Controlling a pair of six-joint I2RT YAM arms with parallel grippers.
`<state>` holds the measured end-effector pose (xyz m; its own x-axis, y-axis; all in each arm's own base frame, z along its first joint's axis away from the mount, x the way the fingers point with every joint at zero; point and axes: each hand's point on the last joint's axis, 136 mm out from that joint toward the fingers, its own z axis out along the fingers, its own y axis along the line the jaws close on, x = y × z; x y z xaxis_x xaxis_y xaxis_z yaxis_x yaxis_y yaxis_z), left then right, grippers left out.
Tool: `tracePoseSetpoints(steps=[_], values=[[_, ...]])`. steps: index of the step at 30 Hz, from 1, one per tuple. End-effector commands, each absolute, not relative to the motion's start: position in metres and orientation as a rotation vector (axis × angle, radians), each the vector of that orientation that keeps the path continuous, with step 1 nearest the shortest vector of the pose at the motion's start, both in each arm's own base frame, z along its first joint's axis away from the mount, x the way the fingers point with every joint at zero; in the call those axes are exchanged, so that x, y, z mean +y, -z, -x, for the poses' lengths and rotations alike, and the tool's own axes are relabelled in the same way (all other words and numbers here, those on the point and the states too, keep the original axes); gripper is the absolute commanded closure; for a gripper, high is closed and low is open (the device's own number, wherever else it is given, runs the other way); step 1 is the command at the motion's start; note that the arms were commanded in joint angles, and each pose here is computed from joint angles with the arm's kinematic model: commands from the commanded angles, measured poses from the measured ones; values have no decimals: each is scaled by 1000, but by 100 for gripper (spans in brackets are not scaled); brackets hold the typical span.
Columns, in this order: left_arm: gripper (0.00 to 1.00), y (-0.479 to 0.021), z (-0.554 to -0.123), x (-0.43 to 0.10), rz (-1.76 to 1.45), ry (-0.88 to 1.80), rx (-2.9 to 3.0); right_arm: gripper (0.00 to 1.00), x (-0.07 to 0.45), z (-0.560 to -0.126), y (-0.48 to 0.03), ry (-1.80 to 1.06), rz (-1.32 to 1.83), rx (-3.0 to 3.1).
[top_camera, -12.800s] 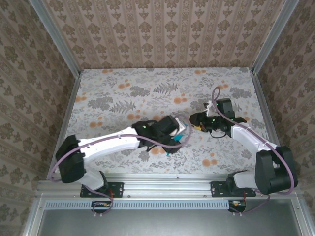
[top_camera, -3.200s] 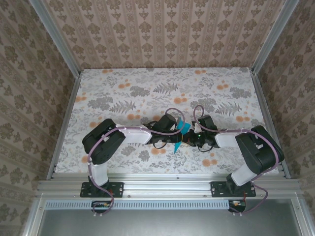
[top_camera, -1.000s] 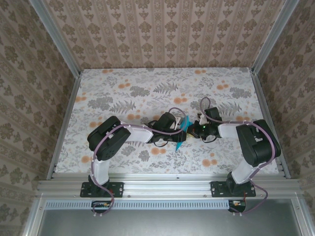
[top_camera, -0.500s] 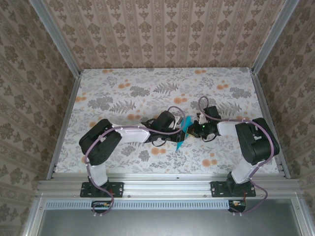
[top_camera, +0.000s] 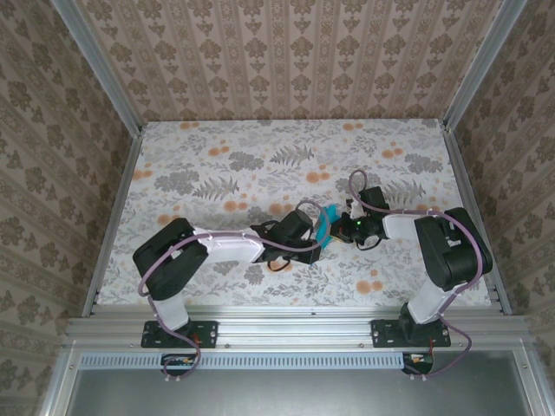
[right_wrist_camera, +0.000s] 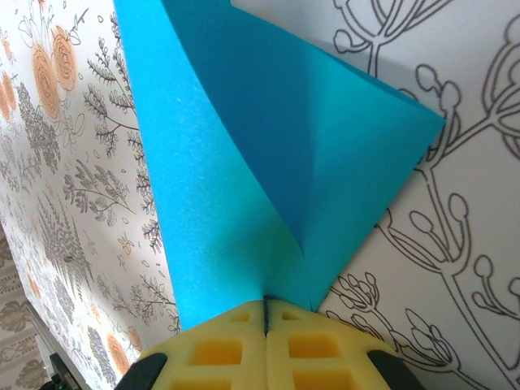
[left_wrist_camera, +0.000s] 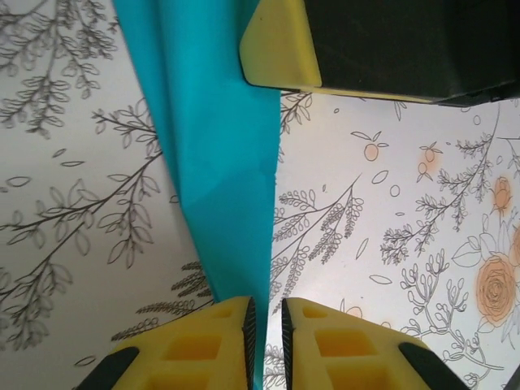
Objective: Fold a paper plane with a square sheet of paper (pick it up from the middle)
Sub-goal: Fold the wing for the fifth time at the center of the table.
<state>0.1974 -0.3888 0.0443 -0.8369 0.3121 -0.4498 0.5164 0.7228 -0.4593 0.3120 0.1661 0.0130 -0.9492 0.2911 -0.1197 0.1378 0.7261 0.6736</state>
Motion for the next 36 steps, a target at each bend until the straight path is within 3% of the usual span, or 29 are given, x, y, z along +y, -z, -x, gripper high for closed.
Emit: tracePoseSetpoints(steps=[1, 14, 36], values=[[82, -50, -201, -381, -658, 773, 2555, 93, 154, -301, 4, -934, -382, 2786], [90, -37, -201, -385, -700, 751, 2566, 93, 155, -298, 5, -943, -377, 2789], [90, -26, -198, -400, -750, 779, 2585, 94, 155, -295, 7, -952, -386, 2793]])
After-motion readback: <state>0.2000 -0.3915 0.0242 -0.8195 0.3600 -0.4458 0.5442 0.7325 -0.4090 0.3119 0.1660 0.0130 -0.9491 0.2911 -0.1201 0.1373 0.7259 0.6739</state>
